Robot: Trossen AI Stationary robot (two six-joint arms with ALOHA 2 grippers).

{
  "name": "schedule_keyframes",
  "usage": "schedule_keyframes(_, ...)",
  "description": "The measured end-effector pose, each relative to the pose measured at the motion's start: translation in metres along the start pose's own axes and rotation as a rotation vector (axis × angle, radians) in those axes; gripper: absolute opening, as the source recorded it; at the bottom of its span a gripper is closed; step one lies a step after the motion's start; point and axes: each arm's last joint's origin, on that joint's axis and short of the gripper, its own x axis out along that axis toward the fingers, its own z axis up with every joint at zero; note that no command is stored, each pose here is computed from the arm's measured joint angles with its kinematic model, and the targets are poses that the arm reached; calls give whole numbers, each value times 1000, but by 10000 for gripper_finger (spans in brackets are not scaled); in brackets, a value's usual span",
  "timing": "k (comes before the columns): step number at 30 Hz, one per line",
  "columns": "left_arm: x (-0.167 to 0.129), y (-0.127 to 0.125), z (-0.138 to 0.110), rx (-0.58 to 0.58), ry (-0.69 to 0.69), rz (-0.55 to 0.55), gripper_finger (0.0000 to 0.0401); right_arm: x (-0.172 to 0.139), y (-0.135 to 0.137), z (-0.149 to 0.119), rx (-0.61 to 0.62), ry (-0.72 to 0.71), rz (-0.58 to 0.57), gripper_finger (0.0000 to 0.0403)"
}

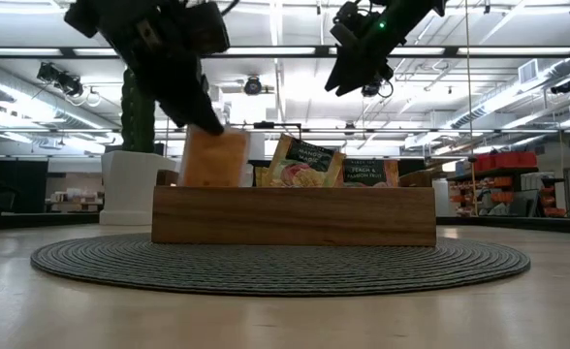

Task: Pick & Place Tea
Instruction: Put the white orange tea bag into the left section of the wooden organizer

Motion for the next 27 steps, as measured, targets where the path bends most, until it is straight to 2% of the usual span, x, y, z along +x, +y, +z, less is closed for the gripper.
schedule_keyframes(8,17,1,-7,-27,50,13,1,0,-1,0,-12,0,-4,204)
schedule_keyframes(17,19,5,-10,-60,76,82,10,1,-6,0,-5,1,-14,204)
schedule_keyframes(20,18,6,-12,-71,93,90,33,1,-6,0,-15,1,-14,204)
schedule_keyframes(27,17,8,-11,-92,88,89,115,1,-5,0,-14,3,-4,204)
